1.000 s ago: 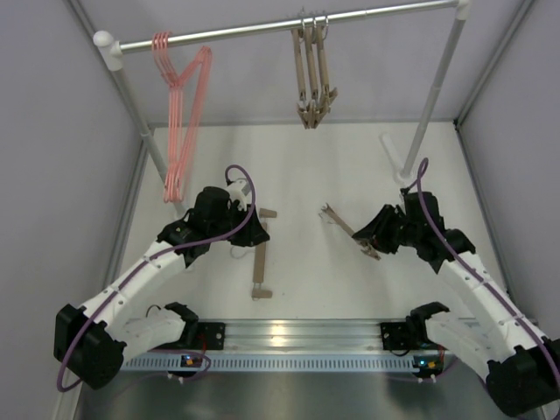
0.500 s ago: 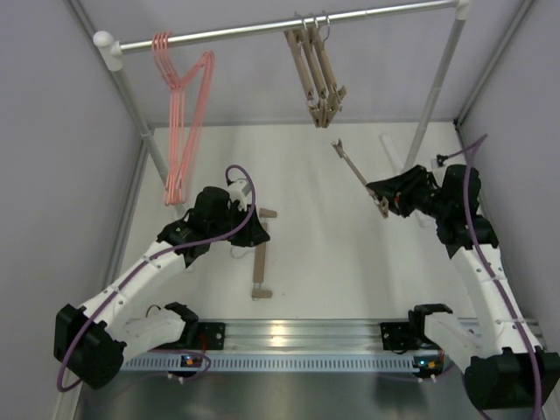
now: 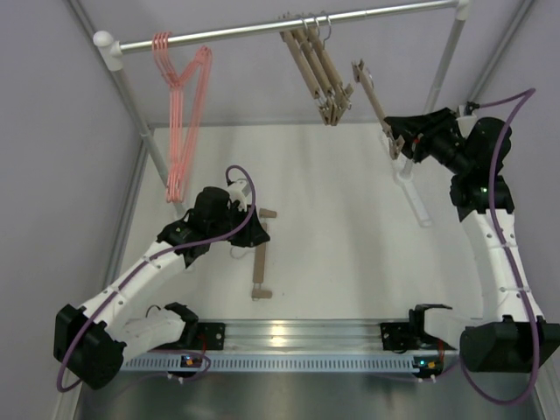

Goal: Organize the hangers

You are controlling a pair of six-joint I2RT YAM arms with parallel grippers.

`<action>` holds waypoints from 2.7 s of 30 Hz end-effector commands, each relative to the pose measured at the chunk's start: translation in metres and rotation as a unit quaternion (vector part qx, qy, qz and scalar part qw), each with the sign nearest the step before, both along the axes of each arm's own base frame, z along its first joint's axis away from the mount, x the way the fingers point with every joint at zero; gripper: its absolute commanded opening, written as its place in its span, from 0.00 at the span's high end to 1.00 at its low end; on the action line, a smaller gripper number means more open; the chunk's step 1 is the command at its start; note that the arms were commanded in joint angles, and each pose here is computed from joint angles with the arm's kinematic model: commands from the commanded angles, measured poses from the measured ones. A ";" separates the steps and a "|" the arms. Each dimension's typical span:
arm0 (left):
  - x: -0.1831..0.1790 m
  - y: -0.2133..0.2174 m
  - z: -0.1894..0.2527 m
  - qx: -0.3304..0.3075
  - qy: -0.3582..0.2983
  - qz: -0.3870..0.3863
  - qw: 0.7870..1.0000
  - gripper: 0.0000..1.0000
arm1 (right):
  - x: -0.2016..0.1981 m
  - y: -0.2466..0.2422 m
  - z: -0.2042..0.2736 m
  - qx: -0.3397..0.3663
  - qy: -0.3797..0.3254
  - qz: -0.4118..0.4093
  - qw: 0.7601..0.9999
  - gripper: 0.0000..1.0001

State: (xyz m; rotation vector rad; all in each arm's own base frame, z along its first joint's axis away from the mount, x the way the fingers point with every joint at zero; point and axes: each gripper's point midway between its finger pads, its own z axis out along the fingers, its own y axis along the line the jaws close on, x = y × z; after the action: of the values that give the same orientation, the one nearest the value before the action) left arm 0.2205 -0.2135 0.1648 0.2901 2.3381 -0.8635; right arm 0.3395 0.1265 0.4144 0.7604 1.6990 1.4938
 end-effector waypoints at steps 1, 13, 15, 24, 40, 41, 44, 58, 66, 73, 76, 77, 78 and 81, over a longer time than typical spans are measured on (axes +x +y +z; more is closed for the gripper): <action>0.005 -0.002 0.008 -0.003 -0.016 -0.007 1.000 0.65 | -0.006 -0.001 0.071 0.024 -0.093 0.006 0.995 1.00; 0.007 -0.003 0.007 -0.001 -0.013 -0.007 1.000 0.65 | -0.011 0.003 0.128 0.045 -0.139 0.026 0.989 1.00; 0.007 -0.002 0.005 0.000 -0.010 -0.005 1.000 0.65 | -0.012 0.003 0.135 0.045 -0.146 0.027 0.988 1.00; 0.008 -0.002 0.005 0.001 -0.011 -0.005 1.000 0.65 | -0.006 0.009 0.155 0.048 -0.167 0.043 0.984 1.00; 0.009 0.001 0.006 0.003 -0.018 0.003 1.000 0.65 | 0.013 0.063 0.154 0.042 -0.167 0.106 0.979 1.00; 0.008 0.001 0.004 0.005 -0.015 0.002 1.000 0.65 | 0.015 0.065 0.151 0.041 -0.165 0.107 0.980 1.00; 0.008 0.001 0.006 0.003 -0.017 0.002 1.000 0.65 | 0.018 0.070 0.147 0.040 -0.160 0.111 0.980 1.00; 0.007 0.002 0.007 0.002 -0.020 0.003 1.000 0.65 | 0.021 0.084 0.134 0.039 -0.147 0.122 0.981 0.97; 0.007 0.003 0.006 0.001 -0.019 0.003 1.000 0.65 | 0.017 0.081 0.134 0.039 -0.150 0.115 0.981 0.70; 0.006 0.002 0.007 -0.001 -0.019 0.002 1.000 0.65 | 0.010 0.078 0.138 0.036 -0.160 0.111 0.980 0.56; 0.006 0.002 0.007 -0.001 -0.019 0.001 1.000 0.65 | 0.006 0.077 0.141 0.035 -0.164 0.111 0.980 0.53; 0.005 0.002 0.007 -0.002 -0.018 0.002 1.000 0.65 | 0.006 0.077 0.140 0.035 -0.163 0.110 0.980 0.53; 0.005 0.002 0.007 -0.001 -0.017 0.002 1.000 0.65 | 0.005 0.077 0.139 0.034 -0.162 0.110 0.980 0.52; 0.005 0.002 0.006 -0.002 -0.015 0.002 1.000 0.65 | 0.002 0.074 0.137 0.031 -0.164 0.106 0.980 0.52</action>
State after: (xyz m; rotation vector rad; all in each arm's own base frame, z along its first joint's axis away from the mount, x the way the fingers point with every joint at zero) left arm 0.2231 -0.2117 0.1598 0.2814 2.3544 -0.8488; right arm 0.3625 0.2048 0.5262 0.4404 1.6146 1.7268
